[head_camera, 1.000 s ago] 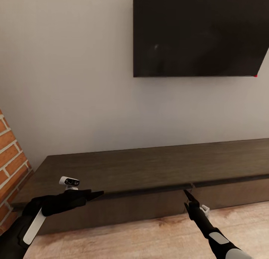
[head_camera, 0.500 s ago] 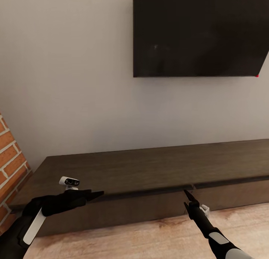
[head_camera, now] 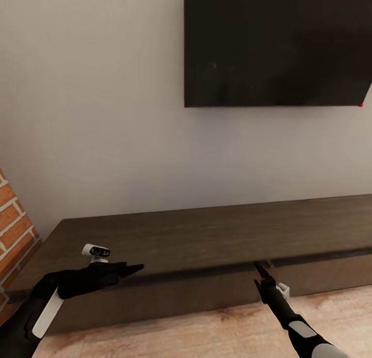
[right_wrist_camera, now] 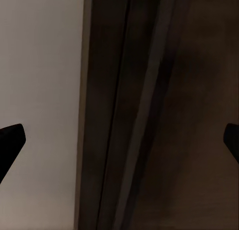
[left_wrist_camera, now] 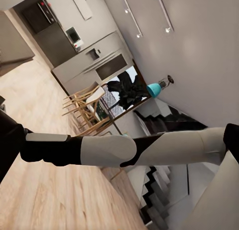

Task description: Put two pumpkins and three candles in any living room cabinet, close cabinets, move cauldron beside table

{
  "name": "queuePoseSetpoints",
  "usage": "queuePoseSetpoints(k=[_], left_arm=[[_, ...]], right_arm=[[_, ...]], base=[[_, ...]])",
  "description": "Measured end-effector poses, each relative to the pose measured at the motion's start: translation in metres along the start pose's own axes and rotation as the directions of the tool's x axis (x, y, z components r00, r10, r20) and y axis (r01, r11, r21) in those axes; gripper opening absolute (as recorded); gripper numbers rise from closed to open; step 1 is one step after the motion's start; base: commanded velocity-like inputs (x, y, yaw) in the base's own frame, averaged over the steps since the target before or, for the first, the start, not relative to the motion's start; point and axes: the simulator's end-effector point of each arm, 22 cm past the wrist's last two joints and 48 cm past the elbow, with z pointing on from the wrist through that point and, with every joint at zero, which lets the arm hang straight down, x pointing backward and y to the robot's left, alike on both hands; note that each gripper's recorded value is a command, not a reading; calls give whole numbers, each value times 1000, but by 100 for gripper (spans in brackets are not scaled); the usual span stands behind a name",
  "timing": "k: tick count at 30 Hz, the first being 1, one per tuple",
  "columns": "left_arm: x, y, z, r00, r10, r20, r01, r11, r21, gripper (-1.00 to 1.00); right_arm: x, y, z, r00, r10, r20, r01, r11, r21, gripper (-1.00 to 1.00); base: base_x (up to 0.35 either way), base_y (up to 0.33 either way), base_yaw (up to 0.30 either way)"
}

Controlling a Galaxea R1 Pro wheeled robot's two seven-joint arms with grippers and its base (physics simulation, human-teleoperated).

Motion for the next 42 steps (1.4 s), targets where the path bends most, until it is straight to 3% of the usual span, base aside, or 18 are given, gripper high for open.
queuePoseSetpoints(k=[11, 22, 42], left_arm=[[0, 0, -1, 1000, 0, 1, 0, 1000, 1, 100], [2, 14, -4, 999, -32, 8, 32, 999, -6, 100], [3, 15, -4, 999, -33, 7, 33, 999, -8, 100]], right_arm=[[0, -1, 0, 1000, 1, 1, -1, 1000, 5, 100], [3, -20, -1, 1000, 7, -4, -7, 999, 36, 100], [3, -20, -1, 1000, 6, -5, -6, 999, 37, 100]], base=[[23, 0, 0], [0, 0, 0], [58, 0, 0]])
